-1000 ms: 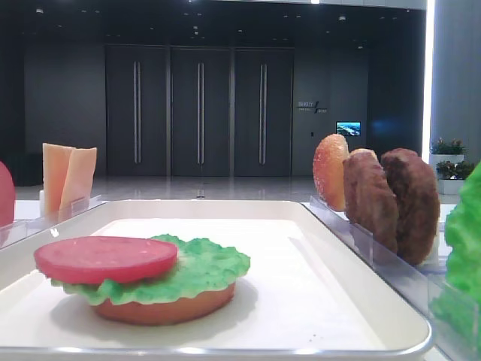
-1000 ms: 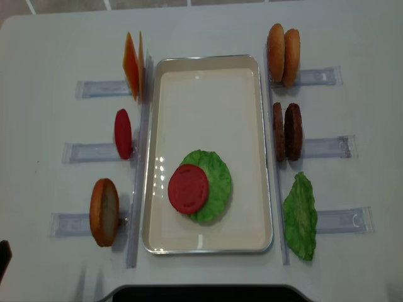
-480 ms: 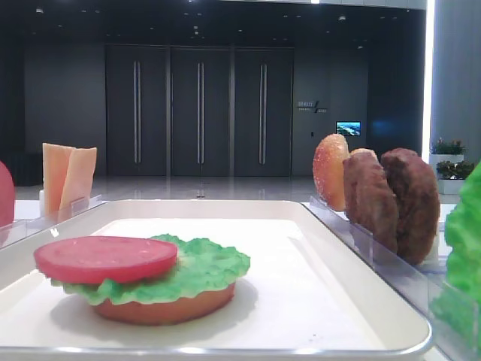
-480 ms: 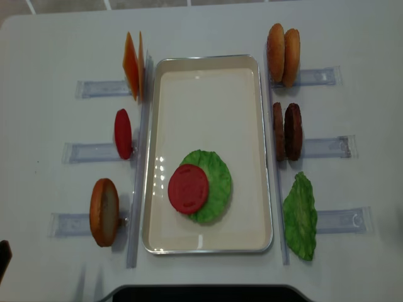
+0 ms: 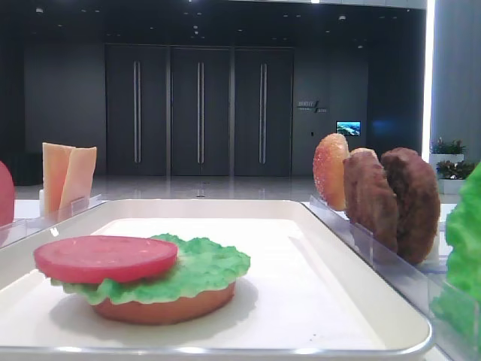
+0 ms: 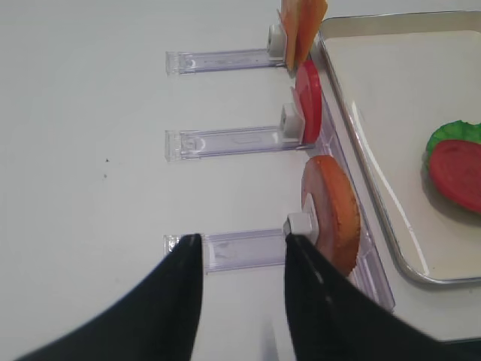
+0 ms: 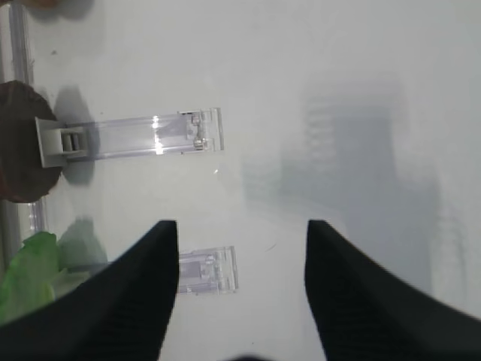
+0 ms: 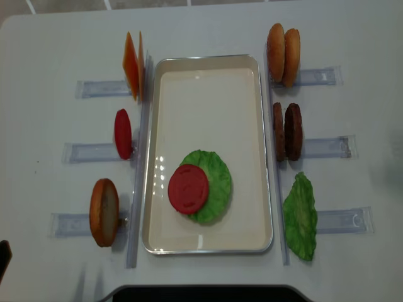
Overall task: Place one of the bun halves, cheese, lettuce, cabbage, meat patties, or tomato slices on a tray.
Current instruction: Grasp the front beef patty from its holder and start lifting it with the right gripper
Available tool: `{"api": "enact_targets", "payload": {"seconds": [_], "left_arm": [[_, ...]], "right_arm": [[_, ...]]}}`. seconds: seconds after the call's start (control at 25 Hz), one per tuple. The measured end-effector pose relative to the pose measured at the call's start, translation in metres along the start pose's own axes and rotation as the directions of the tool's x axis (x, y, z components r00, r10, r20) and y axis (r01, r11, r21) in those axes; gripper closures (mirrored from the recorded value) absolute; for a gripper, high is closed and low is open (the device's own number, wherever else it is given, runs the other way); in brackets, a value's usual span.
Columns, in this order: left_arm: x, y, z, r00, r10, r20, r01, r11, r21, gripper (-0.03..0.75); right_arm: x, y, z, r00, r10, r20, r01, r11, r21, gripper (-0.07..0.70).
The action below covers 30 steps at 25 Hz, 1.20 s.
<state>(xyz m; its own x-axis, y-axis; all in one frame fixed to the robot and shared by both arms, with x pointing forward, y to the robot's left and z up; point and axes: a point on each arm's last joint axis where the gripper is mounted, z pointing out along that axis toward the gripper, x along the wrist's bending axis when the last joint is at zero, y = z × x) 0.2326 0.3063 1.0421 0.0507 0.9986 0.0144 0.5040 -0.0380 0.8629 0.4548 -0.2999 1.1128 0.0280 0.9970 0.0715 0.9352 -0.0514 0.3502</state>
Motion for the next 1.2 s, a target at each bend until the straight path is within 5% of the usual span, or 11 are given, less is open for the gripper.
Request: {"api": "enact_targets", "payload": {"seconds": [0.44, 1.2], "left_arm": [[0.000, 0.000, 0.000, 1.000, 0.000, 0.000, 0.000, 1.000, 0.000, 0.433], [0.000, 0.000, 0.000, 1.000, 0.000, 0.000, 0.000, 1.000, 0.000, 0.433]], "right_arm": [[0.007, 0.000, 0.002, 1.000, -0.024, -0.011, 0.024, 1.000, 0.012, 0.262], [0.152, 0.005, 0.047, 0.969, -0.203, -0.143, 0.221, 0.968, 0.119, 0.262]]}}
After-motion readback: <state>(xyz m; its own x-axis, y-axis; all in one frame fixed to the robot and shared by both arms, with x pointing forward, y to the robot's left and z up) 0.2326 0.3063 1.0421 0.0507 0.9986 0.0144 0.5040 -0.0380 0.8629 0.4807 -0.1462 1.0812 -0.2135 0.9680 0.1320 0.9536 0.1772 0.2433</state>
